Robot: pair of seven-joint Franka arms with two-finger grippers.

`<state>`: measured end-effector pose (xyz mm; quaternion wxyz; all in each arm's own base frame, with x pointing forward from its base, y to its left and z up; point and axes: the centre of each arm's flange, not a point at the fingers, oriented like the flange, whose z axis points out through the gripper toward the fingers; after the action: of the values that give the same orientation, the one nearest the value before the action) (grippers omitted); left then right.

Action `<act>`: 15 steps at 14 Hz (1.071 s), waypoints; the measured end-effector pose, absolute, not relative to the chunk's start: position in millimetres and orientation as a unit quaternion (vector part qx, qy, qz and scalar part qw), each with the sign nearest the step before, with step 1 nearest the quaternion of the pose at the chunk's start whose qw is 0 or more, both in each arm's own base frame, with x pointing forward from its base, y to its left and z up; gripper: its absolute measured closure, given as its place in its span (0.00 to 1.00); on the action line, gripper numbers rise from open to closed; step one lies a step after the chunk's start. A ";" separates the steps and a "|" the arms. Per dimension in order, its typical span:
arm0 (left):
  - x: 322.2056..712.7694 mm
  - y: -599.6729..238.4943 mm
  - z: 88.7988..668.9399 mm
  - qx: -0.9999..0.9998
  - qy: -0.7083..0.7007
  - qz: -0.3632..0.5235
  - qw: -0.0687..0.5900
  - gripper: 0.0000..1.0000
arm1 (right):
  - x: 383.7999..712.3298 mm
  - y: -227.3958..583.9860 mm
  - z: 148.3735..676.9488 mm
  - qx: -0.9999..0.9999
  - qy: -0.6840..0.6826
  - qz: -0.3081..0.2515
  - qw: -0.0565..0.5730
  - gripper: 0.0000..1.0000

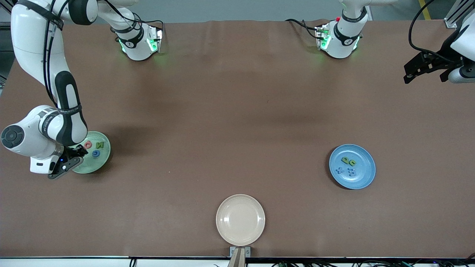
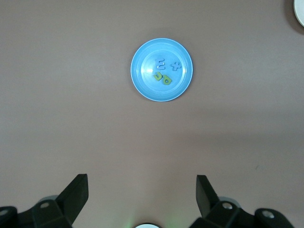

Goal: Sort upper and lower case letters into plates
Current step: 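Open the right gripper to drop the B on the plate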

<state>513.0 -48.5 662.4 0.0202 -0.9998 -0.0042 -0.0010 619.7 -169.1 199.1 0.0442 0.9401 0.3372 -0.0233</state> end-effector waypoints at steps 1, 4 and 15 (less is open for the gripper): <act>513.0 -48.5 662.4 -1.000 -0.004 -0.001 0.020 0.00 | 620.4 -168.3 199.4 0.940 0.338 -0.023 0.044 0.65; 513.1 -47.8 662.4 -1.000 -0.004 -0.001 0.020 0.00 | 622.0 -166.5 200.4 0.940 0.339 -0.022 0.043 0.38; 513.6 -47.4 664.7 -1.000 -0.004 -0.005 0.020 0.00 | 600.0 -139.6 346.5 0.971 0.218 -0.053 -0.085 0.00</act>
<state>513.6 -47.4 664.7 0.0197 -0.9998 -0.0044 -0.0053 600.0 -139.6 346.5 -0.0854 0.9706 0.2185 -0.0532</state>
